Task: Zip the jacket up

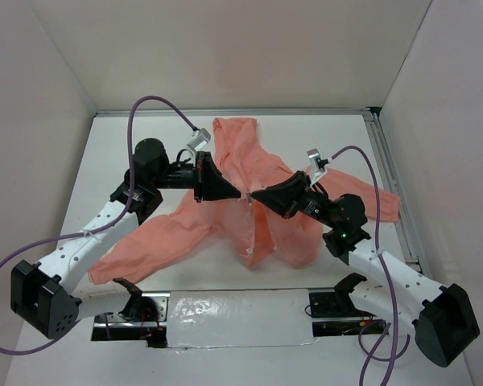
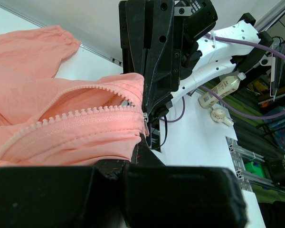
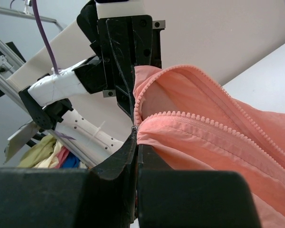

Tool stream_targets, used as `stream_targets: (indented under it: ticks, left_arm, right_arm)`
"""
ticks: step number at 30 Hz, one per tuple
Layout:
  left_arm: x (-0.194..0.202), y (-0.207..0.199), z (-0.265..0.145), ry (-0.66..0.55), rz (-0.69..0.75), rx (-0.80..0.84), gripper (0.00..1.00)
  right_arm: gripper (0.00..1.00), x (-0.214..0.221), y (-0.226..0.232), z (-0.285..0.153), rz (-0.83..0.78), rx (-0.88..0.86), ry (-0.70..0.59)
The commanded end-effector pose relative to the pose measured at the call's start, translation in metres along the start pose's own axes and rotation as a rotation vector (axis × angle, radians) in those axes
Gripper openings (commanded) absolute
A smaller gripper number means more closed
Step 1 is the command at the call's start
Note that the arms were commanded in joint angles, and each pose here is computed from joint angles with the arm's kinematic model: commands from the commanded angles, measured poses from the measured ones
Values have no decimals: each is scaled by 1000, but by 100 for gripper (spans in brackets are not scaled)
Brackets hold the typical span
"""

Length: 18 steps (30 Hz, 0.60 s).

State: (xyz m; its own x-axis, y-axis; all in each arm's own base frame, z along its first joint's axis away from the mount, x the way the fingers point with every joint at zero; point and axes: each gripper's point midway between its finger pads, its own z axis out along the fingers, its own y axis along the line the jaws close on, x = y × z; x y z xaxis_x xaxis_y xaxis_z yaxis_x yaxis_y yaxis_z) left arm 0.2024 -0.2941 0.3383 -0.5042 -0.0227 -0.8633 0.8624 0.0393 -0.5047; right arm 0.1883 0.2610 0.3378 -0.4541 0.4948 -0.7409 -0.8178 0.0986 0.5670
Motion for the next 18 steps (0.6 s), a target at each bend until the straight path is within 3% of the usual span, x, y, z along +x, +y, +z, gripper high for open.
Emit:
stream_targets:
  ticks: [1,13,14,15,17,18]
  left_arm:
    - [-7,-15,-2,-12,99,49,0]
    - [1,-14,1,69,85,118,3]
    - [1,-15,2,80,73,125,30]
    - [-1,-16,1,80,69,128,51]
    - [-1,-19,-1,77,76,150,79]
    - [-1,-20,-2,73,74,151,83]
  right_arm:
    - [0,-20,14,2,-48,-41,-72]
    - [0,-19,19,5,-64,-80,-43]
    - [0,-18,18,5,-59,-76,-38]
    - [0,-17,18,5,-59,-75,-37]
    - [0,-15,15,4,-50,-64,-31]
    - [0,-15,16,3,-51,-64,-33]
